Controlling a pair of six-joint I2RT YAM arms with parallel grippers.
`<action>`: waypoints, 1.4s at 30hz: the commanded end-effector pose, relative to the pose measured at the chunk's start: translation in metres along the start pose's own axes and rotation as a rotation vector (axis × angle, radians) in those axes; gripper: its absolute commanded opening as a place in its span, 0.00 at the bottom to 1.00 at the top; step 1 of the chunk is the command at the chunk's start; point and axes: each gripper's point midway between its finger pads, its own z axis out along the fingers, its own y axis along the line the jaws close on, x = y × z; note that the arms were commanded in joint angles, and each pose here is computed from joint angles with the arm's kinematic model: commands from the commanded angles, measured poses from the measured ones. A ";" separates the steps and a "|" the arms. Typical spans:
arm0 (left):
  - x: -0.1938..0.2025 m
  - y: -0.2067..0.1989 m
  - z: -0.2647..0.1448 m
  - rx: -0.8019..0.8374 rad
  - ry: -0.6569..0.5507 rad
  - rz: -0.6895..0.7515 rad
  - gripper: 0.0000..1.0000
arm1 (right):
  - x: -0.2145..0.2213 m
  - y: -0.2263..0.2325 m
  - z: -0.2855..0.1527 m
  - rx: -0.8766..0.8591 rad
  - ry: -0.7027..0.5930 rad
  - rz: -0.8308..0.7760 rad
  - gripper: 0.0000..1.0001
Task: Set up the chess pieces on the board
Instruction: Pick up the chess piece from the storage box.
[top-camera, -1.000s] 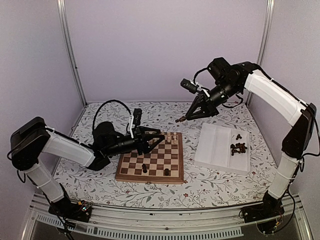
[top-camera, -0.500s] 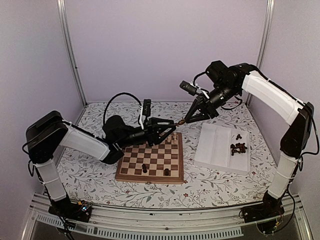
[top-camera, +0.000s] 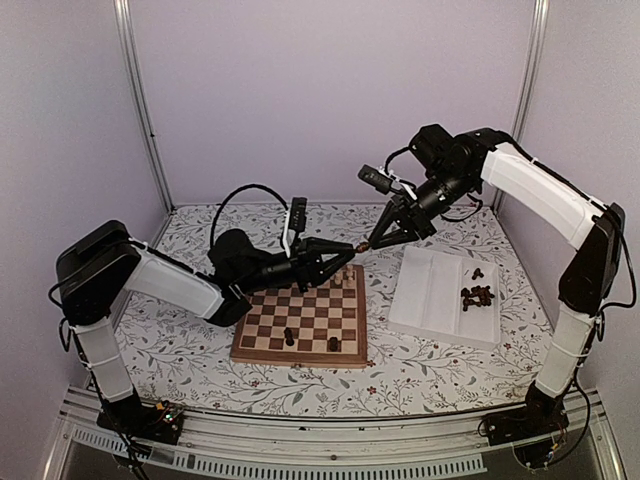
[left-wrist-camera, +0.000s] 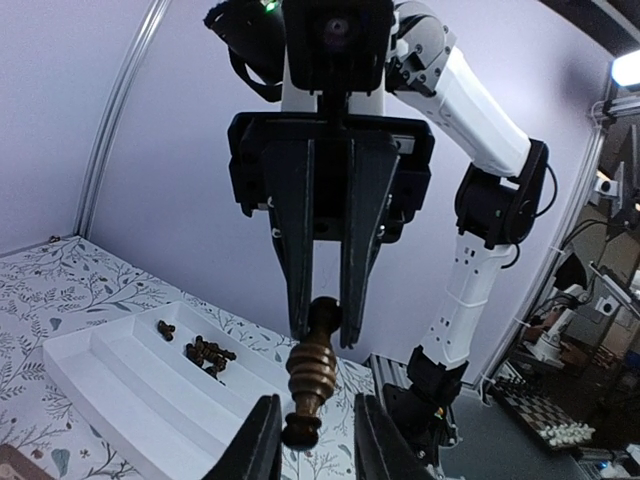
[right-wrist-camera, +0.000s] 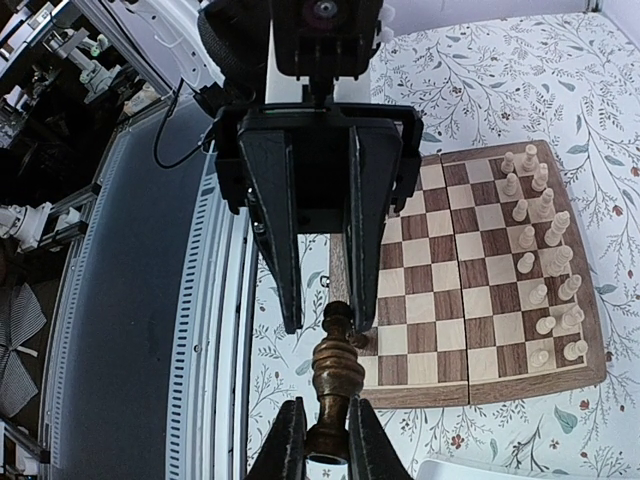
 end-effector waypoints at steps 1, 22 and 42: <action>-0.002 -0.009 0.009 0.050 -0.003 0.005 0.22 | 0.004 0.000 0.007 -0.029 0.005 -0.018 0.08; 0.007 -0.001 0.012 0.024 0.032 -0.049 0.36 | 0.004 0.001 0.006 -0.020 0.005 -0.026 0.08; 0.004 -0.006 0.005 0.003 0.086 -0.070 0.05 | 0.018 -0.013 0.008 0.059 0.058 -0.023 0.08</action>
